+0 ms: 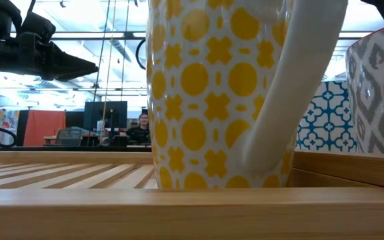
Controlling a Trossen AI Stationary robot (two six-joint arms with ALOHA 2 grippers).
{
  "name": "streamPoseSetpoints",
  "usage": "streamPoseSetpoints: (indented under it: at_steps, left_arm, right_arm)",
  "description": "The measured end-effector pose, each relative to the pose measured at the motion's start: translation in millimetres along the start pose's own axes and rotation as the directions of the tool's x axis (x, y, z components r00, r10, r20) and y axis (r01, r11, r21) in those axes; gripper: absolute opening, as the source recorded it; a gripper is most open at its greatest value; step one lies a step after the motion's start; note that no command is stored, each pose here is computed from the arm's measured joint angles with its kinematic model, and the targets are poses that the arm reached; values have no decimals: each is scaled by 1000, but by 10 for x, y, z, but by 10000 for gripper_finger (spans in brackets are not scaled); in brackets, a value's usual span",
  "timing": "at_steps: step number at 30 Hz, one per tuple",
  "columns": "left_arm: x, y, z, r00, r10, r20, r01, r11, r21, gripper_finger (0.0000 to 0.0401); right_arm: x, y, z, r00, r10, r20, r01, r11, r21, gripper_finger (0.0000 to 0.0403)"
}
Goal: Place coffee mugs
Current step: Put the orange mug on the shelf
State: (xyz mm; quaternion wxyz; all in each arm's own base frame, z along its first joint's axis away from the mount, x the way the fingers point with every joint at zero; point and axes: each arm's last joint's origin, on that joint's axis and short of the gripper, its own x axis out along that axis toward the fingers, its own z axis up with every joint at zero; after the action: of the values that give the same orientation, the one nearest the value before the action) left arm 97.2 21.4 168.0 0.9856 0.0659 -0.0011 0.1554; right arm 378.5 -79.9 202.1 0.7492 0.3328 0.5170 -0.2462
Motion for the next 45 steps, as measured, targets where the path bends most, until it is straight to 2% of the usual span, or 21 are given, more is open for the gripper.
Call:
streamPoseSetpoints:
  at_steps: [11,16,23,32,39,45]
  left_arm:
    - [0,0,1,1000,0,0,0,1000,0,164]
    - [0,0,0,1000,0,0,0,1000,0,164]
    - [0,0,0,1000,0,0,0,1000,0,164]
    - [0,0,0,1000,0,0,0,1000,0,164]
    - [0,0,0,1000,0,0,0,1000,0,164]
    - [0,0,0,1000,0,0,0,1000,0,164]
  right_arm:
    - [-334,220,169,994,103,27,-103,995,-18,32]
    - [-624,409,260,981,183,63,-180,982,-49,33]
    - [-1146,792,312,927,334,170,-306,937,-169,33]
    - [-1676,1230,131,843,448,296,-349,877,-331,33]
    - [-1800,1525,-86,771,557,309,-418,808,-416,33]
    - [-1822,1709,-336,766,568,301,-397,786,-473,33]
